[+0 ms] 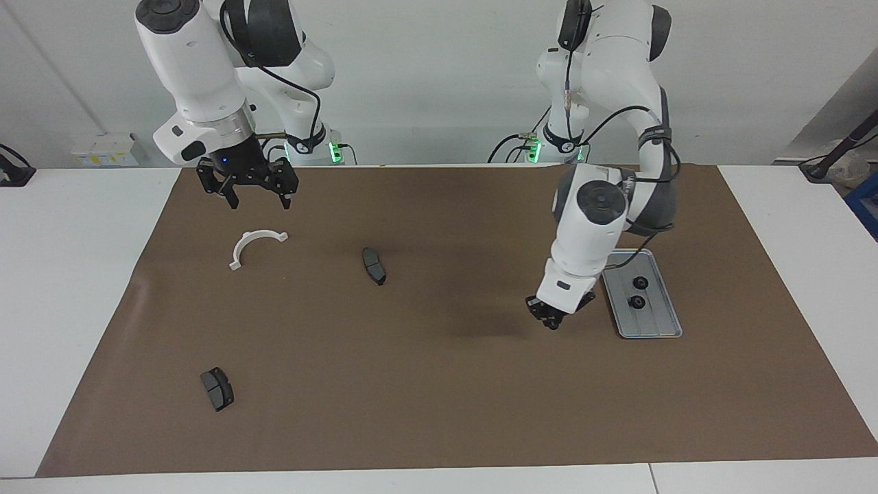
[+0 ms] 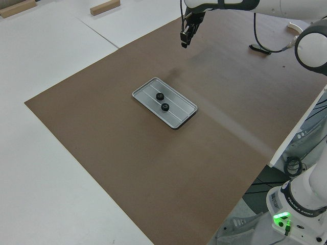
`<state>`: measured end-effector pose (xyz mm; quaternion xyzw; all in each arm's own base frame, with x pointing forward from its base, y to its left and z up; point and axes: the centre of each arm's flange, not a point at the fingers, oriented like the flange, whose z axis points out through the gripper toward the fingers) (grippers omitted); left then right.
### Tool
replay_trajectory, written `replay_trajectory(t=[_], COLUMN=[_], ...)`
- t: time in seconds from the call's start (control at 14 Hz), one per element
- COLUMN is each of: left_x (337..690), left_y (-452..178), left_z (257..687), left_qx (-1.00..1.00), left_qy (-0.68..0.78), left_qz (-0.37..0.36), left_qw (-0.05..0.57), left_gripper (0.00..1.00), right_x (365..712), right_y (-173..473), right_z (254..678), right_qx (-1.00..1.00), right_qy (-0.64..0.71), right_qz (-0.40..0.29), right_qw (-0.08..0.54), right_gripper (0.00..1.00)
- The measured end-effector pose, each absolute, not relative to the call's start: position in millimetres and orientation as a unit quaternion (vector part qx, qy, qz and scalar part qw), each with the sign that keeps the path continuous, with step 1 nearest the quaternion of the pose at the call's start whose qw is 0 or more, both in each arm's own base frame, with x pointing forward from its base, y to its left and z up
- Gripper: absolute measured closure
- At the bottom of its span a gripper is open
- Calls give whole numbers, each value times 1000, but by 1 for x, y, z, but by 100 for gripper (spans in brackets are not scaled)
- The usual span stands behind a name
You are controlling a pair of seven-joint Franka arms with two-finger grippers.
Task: Pick bearing gear from pile to tray
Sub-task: 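Place the second bearing in the metal tray with the left gripper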
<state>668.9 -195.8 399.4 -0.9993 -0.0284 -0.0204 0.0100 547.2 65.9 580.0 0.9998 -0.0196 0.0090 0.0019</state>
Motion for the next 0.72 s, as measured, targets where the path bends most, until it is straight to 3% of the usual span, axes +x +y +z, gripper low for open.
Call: replay_trajectory(t=[0.43, 0.72], left_x=[651, 612], left_y=[-41, -3], left_z=[358, 330], left_qx=[-996, -993], left_qy=[82, 112], left_qz=[37, 39], left_qw=[16, 11], left_gripper=[76, 76], right_x=[547, 547], right_y=[66, 66], right_z=[580, 580], right_qx=[1000, 1000], right_qy=[-20, -20], right_qz=[9, 9], right_qw=[2, 2], right_gripper=[0, 0])
